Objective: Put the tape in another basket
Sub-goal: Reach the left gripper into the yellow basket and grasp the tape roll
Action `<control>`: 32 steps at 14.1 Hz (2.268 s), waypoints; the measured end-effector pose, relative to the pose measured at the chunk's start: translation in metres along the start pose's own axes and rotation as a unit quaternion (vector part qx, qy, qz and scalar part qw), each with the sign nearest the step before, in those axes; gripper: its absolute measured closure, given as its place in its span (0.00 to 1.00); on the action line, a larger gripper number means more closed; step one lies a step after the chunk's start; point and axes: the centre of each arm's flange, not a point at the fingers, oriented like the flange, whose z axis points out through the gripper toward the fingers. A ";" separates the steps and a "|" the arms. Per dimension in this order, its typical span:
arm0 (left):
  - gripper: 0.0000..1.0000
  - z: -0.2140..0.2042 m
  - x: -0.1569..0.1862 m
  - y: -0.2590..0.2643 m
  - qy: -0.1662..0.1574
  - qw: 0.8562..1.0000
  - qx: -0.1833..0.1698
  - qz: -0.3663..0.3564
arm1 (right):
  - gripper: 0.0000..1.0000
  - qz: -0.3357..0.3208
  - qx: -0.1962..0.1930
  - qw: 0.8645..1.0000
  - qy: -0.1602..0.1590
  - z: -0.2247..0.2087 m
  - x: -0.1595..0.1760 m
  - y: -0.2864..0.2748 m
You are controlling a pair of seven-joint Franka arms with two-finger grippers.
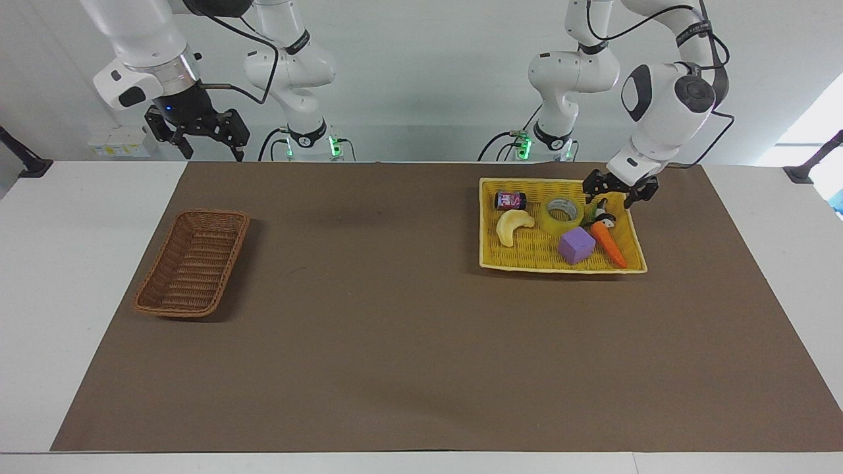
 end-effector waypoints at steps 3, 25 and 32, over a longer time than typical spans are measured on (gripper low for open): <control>0.00 0.041 -0.013 0.023 -0.013 1.000 0.002 0.012 | 0.00 0.000 0.000 1.000 -0.001 0.001 0.000 0.001; 0.12 0.076 -0.029 0.032 -0.023 1.000 0.003 0.018 | 0.00 0.002 0.000 1.000 -0.004 0.003 -0.002 0.002; 0.77 0.067 -0.023 0.034 -0.026 0.999 0.003 0.021 | 0.00 0.002 0.000 1.000 -0.004 0.003 -0.002 0.002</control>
